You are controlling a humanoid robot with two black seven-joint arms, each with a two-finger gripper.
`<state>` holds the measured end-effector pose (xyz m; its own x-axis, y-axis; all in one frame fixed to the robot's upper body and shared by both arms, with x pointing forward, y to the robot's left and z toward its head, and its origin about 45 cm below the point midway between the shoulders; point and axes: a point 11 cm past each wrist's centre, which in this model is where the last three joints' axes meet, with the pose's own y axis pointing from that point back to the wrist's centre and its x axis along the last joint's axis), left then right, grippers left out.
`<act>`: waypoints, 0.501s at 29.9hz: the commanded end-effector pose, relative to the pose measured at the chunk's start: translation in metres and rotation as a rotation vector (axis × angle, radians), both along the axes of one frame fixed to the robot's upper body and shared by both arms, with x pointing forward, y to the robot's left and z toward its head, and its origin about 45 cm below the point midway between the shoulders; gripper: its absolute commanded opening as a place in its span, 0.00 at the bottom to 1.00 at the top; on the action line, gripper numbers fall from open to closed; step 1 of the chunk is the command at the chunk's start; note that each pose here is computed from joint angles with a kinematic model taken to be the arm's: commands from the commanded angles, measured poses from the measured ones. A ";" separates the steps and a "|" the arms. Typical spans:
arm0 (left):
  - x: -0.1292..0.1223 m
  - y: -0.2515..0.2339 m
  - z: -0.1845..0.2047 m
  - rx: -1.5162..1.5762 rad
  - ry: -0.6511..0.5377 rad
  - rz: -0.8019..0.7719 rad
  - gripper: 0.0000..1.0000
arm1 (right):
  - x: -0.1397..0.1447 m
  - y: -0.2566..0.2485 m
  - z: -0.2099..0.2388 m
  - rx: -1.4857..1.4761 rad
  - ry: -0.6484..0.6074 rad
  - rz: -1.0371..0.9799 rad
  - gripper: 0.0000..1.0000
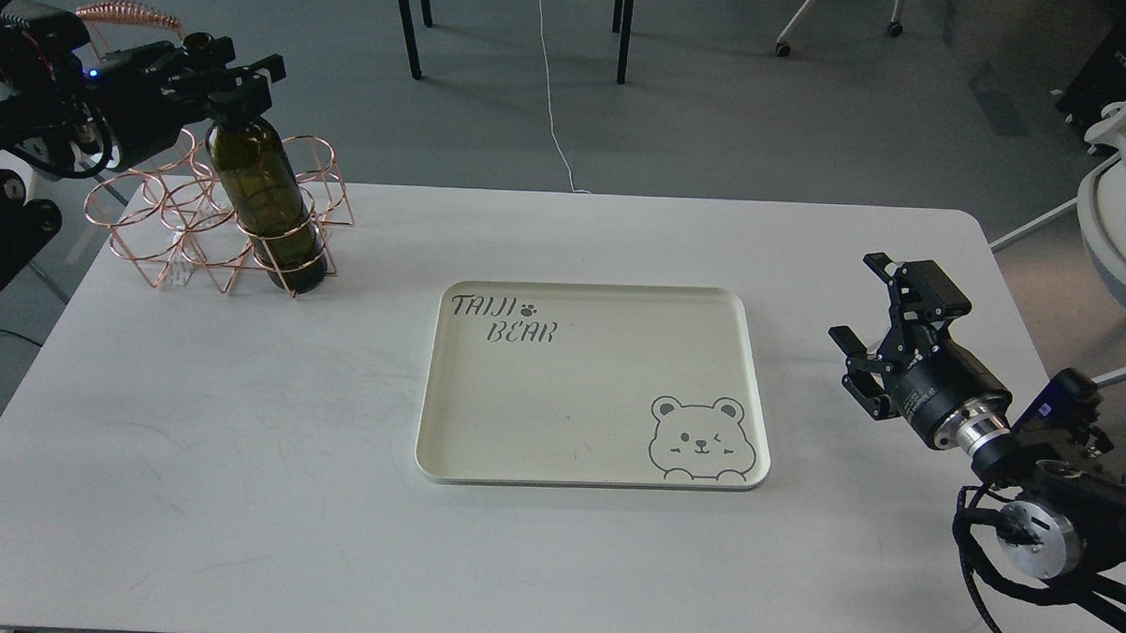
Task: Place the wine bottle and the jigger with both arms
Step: 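Open the left gripper and release the bottle neck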
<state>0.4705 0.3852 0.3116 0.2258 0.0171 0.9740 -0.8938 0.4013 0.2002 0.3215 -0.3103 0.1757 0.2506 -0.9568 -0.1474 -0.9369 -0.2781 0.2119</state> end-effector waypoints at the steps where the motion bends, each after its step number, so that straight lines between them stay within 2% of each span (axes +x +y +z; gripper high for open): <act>1: -0.009 0.009 0.001 -0.023 0.021 0.006 0.97 | 0.001 -0.001 0.001 -0.001 -0.003 -0.002 0.98; 12: -0.069 0.053 -0.005 0.004 0.128 0.016 0.97 | 0.002 0.000 0.001 0.003 -0.007 -0.005 0.98; 15: -0.082 0.041 0.000 -0.090 0.141 -0.018 0.98 | 0.004 0.002 0.002 0.011 -0.012 -0.006 0.98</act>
<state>0.4003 0.4354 0.3070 0.3518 0.0321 0.9355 -0.8638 0.3961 0.3113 0.3242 -0.3103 0.1768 0.2454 -0.9578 -0.1499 -0.9402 -0.2728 0.2039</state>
